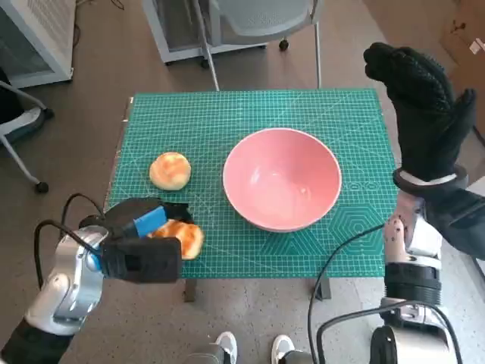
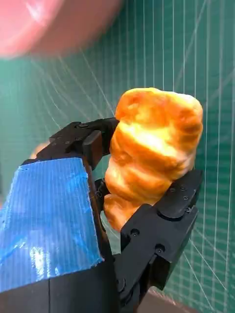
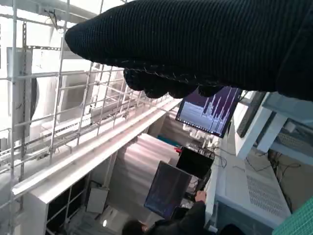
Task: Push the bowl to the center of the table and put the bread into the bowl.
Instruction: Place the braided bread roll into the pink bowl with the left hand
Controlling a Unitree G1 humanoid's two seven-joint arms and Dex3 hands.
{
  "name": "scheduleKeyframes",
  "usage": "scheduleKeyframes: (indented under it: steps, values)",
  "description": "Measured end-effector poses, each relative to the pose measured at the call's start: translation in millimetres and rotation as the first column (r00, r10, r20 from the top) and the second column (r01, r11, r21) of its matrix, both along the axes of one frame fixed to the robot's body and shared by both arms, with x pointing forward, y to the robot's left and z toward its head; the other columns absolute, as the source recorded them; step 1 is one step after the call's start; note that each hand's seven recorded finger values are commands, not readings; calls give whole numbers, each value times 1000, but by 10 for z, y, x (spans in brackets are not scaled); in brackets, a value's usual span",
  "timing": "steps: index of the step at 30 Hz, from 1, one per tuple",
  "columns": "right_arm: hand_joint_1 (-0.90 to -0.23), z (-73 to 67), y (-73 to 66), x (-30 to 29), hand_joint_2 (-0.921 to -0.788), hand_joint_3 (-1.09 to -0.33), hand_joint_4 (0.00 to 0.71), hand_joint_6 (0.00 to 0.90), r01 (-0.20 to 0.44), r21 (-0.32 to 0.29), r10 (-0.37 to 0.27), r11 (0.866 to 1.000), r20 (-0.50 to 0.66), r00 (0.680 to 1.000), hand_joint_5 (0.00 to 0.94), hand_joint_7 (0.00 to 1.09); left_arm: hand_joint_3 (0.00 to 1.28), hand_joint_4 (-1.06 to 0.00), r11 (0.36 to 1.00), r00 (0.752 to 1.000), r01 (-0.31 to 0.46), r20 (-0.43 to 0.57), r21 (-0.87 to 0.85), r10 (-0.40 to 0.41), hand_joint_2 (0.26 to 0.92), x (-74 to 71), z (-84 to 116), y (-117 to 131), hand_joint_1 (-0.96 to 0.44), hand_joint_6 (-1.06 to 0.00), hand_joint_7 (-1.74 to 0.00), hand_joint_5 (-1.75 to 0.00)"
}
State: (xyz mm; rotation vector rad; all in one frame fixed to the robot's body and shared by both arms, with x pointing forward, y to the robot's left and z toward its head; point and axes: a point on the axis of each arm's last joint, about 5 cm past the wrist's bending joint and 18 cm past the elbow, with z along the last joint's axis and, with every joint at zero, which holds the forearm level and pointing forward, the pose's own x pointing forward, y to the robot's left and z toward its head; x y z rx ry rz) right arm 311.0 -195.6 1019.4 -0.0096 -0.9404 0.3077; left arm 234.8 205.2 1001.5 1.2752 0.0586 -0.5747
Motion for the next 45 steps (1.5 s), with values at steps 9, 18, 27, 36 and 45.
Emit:
scheduleKeyframes:
  steps: [9, 18, 27, 36, 45]
  values:
    - [-650, -10, -9, 3, -921, -608, 258, 355, -2, 3, 2, 1000, -5, 1000, 0, 6, 5, -829, 989, 973, 112, 214, -96, -89, 901, 13, 425, -96, 3, -721, -1006, -1072]
    - [-649, -15, -18, 3, -921, -610, 264, 357, -3, 5, 3, 1000, -7, 1000, 3, 6, 6, -776, 955, 865, 256, 477, -148, -158, 903, 80, 783, -326, 3, -758, -1106, -987]
    - [-648, -1, -49, -7, -921, -612, 266, 358, 1, 0, -1, 1000, 1, 1000, 3, 6, 12, -741, 913, 809, 370, 542, -171, -226, 916, 387, 791, -689, 2, -717, -1066, -1113]
    - [-645, 2, -85, -38, -921, -611, 272, 358, 10, -8, -10, 1000, 12, 1000, 4, 5, 25, -749, 917, 841, 376, 464, -132, -278, 919, 718, 539, -989, 0, -676, -1060, -1155]
    - [-650, -12, -110, -74, -921, -611, 268, 348, 19, -12, -19, 1000, 17, 1000, 1, 0, 44, -739, 927, 878, 363, 368, -93, -306, 920, 949, 334, -1138, 0, -632, -1137, -1131]
